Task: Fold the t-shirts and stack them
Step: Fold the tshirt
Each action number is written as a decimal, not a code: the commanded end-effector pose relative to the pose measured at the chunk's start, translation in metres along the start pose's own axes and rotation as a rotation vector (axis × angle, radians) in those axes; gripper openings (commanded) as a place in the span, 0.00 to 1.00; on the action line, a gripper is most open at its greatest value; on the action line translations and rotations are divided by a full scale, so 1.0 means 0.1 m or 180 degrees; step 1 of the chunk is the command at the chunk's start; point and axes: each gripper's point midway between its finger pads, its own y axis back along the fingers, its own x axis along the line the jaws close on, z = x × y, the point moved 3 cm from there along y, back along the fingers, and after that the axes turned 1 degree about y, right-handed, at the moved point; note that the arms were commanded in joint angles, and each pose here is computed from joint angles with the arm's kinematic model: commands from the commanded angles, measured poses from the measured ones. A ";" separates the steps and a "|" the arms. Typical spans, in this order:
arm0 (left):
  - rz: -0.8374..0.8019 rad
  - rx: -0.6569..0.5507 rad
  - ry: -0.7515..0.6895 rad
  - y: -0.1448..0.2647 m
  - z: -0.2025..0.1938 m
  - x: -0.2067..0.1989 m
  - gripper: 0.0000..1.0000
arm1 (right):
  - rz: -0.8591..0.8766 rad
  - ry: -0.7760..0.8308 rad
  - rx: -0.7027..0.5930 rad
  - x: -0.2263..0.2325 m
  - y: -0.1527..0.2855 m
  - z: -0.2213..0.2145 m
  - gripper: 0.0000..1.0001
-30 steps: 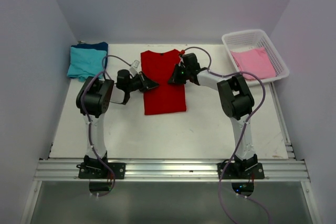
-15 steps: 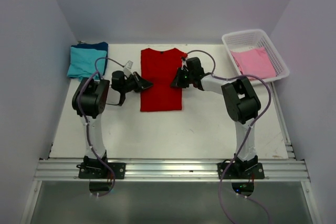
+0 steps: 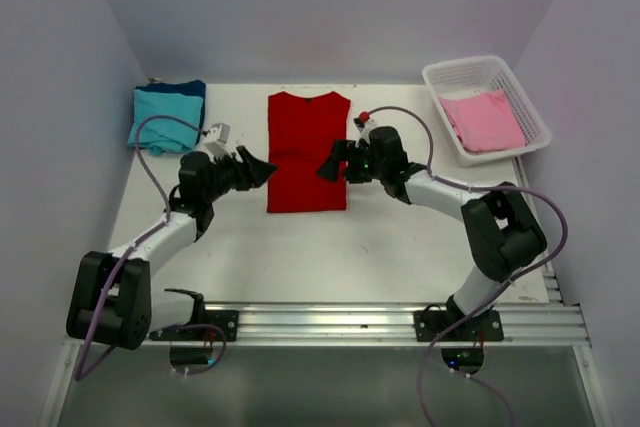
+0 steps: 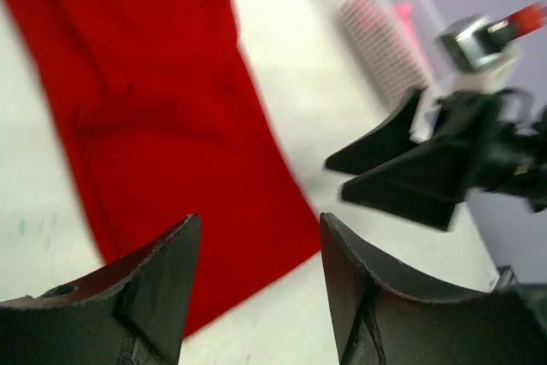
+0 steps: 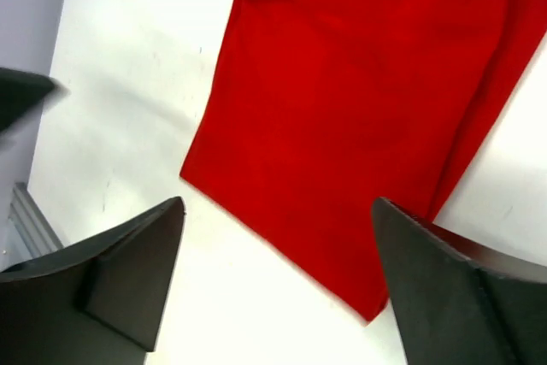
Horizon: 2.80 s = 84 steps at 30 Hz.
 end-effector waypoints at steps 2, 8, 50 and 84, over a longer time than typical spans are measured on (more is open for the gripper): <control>0.0684 0.0819 0.0255 0.42 -0.95 0.50 0.64 | -0.0081 0.0160 0.0054 0.11 0.21 -0.34 0.99; 0.0539 0.0961 0.0364 0.55 -1.25 0.51 0.66 | -0.0280 0.0107 0.0094 0.00 0.35 -0.65 0.99; 0.1095 0.1261 0.1036 0.55 -1.75 0.96 0.62 | -0.0634 -0.0597 0.0128 -0.48 0.05 -1.09 0.59; 0.0890 0.1479 0.1345 0.26 -1.80 0.92 0.45 | -0.0706 -0.0537 0.0148 -0.56 0.04 -1.08 0.22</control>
